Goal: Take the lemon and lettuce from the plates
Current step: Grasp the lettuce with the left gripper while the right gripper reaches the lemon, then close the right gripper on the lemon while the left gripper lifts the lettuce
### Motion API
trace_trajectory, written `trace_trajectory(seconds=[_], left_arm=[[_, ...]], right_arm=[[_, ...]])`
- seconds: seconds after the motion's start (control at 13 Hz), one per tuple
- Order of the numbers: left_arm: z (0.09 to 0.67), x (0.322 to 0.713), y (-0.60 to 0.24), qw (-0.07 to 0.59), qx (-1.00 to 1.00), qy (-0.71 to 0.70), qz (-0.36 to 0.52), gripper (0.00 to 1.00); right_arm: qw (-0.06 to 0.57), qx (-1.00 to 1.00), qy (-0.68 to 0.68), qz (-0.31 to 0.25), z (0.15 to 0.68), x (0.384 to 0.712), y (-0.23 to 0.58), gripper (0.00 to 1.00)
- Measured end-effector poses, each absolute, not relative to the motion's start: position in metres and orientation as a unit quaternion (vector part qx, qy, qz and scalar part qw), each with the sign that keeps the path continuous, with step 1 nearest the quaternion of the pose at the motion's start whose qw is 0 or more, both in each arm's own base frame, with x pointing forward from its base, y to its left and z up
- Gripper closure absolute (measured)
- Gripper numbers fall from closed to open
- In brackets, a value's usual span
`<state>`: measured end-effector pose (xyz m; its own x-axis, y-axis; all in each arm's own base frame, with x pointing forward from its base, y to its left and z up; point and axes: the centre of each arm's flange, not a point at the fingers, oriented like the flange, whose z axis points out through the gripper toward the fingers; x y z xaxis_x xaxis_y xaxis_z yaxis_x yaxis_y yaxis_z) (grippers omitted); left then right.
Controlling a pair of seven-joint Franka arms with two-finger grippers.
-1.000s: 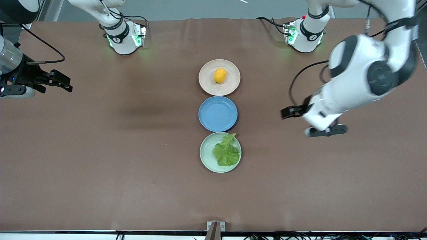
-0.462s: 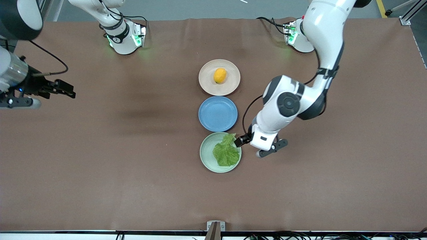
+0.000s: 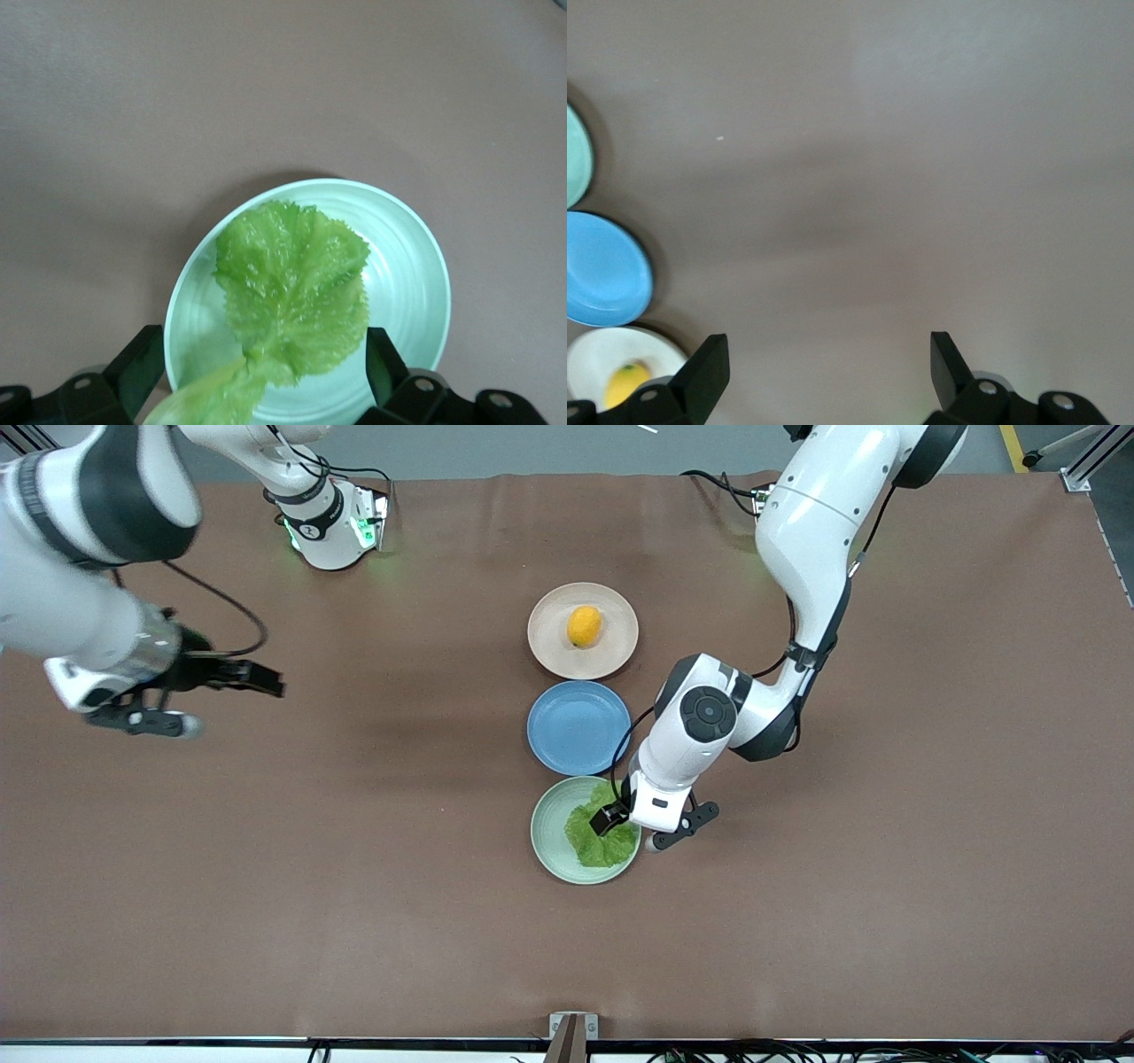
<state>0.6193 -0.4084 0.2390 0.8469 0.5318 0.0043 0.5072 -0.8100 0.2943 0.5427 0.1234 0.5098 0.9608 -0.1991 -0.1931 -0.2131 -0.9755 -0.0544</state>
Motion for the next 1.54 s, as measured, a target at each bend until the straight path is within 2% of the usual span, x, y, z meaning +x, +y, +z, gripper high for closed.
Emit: trace_trajectory(seconds=[0.23,0.62,1.0,1.31,1.38,1.54], left_arm=[[0.219,0.620,-0.408,0.145,0.949,0.277,0.047,0.00],[0.224,0.625,-0.417,0.158,0.936,0.310,0.051,0.00],[0.207,0.619,-0.429,0.164,0.933,0.316,0.052,0.00],[0.207,0.619,-0.430,0.164,0.933,0.315,0.053,0.01],[0.207,0.619,-0.430,0.164,0.933,0.315,0.052,0.04],[0.205,0.617,-0.432,0.164,0.934,0.314,0.051,0.28]], right_arm=[[0.024,-0.986,0.143,0.083,0.494,0.502,0.246,0.00],[0.046,-0.984,0.166,0.041,0.447,0.402,0.398,0.00],[0.063,-0.978,0.199,0.026,0.351,0.322,0.488,0.00],[0.050,-0.977,0.206,0.013,0.280,0.284,0.523,0.00],[0.048,-0.977,0.207,0.009,0.269,0.278,0.527,0.00],[0.049,-0.977,0.206,0.007,0.247,0.269,0.534,0.00]])
